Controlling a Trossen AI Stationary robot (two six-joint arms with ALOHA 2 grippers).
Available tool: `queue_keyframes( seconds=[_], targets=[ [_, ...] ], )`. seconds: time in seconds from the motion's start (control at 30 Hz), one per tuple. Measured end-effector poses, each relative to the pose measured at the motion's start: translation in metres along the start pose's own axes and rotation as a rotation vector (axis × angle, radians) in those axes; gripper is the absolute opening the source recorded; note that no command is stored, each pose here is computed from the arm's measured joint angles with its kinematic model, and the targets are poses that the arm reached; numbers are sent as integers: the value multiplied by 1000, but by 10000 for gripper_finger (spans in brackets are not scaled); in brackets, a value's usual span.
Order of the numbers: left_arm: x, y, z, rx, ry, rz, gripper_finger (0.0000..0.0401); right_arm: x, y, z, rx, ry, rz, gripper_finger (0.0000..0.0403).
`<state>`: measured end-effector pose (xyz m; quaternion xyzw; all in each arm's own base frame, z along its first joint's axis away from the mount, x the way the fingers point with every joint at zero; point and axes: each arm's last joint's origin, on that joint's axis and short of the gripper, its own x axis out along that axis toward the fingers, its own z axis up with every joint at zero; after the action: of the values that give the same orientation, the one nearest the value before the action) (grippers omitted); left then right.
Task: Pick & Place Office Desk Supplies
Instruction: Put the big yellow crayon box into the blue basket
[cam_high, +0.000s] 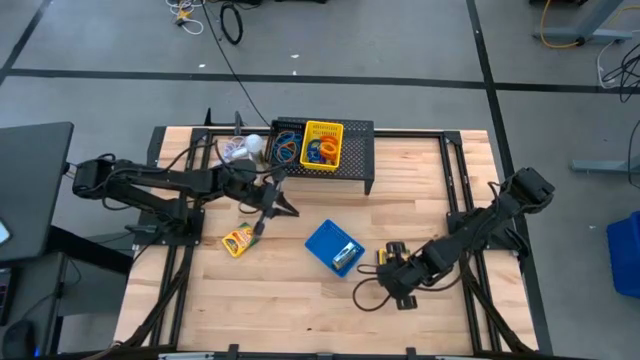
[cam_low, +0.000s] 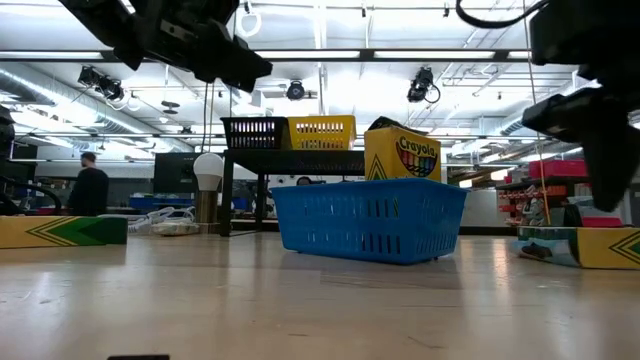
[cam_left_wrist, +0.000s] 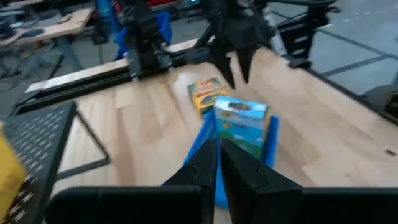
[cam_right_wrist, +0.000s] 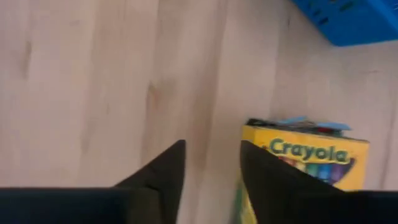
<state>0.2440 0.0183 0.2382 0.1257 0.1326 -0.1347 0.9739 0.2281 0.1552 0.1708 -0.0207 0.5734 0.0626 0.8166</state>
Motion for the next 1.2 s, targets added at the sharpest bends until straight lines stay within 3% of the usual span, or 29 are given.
queue_keyframes(
  seconds=[0.2,0.57,0.7,0.9,1.2],
  targets=[
    [0,1,0,-2,8,28,35,2,-3,0,-22,-13,-66,215],
    [0,2,3,24,-19,66,35,38,-3,-7,-48,92,-225,212],
    [0,2,3,17,-19,66,35,41,-3,-9,-2,56,-315,172],
    [0,1,4,2,-21,63,34,40,3,-13,43,25,-342,24],
    [4,-10,8,36,-43,19,34,28,27,-9,42,-5,-323,4]
  ],
)
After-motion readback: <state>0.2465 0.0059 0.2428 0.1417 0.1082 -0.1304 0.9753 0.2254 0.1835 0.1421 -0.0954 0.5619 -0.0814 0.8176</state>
